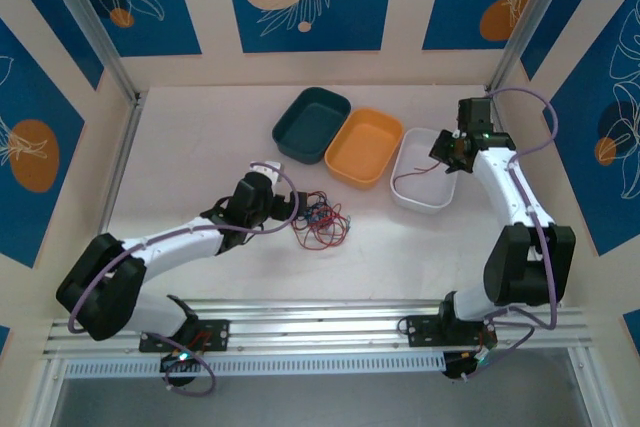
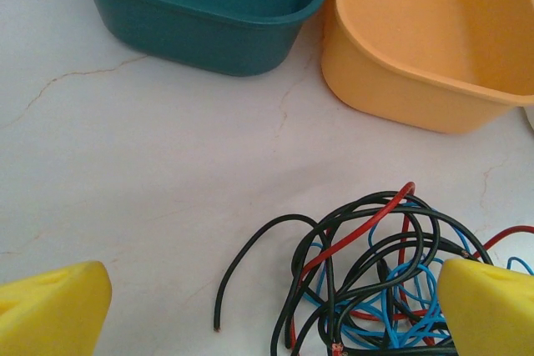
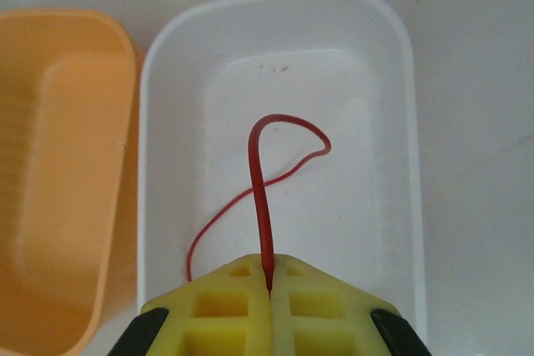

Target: Untangle the cables

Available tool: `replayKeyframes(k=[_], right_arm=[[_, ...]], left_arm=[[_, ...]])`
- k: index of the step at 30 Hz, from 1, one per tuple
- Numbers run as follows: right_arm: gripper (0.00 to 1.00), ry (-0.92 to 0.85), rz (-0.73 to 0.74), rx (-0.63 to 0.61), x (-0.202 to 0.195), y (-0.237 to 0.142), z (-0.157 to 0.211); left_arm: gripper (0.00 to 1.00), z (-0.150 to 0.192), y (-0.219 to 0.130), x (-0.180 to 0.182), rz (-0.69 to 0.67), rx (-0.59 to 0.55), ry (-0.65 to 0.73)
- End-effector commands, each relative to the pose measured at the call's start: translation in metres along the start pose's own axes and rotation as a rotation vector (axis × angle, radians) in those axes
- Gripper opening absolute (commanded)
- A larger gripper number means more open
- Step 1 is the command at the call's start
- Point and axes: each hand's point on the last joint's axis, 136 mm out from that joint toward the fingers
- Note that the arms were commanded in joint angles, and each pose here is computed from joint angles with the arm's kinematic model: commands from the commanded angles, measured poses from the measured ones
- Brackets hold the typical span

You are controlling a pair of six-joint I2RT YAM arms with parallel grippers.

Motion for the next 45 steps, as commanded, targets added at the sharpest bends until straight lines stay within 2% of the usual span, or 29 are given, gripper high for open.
replayKeyframes(k=[1, 11, 16, 28, 37, 45], right_arm=[[0.0, -0.045, 0.048, 0.031, -0.003, 0.019, 0.013], [0.0, -0.117, 0.215, 0.103, -0.012, 0.074, 0.031], [0.0, -0.142, 0.238, 0.134, 0.0, 0.091, 0.041], [0.0, -0.158, 0.172, 0.207, 0.038, 0.108, 0.073], [0.0, -0.114, 0.084, 0.224, 0.06, 0.106, 0.072], [0.0, -0.114, 0.064, 0.231, 0.068, 0.109, 0.069]], left_arm=[[1.0, -0.011, 0.002, -0.001, 0.003, -0.02, -0.014], [1.0, -0.009, 0.002, -0.001, 0.003, -0.018, -0.012], [1.0, -0.008, 0.002, 0.001, -0.008, -0.015, -0.009], [1.0, -0.005, -0.001, 0.003, -0.018, -0.009, -0.01], [1.0, -0.004, 0.001, 0.002, -0.01, -0.009, -0.017], [1.0, -0.003, -0.001, 0.003, -0.018, -0.011, -0.016]])
Point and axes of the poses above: each hand's point on the last joint's axis, 136 mm out from that joint toward the fingers, its own y axis out along the fingers, its own x axis along the line the jaws close on, z = x × y, and after that the axes turned 14 degrees about y, right-handed
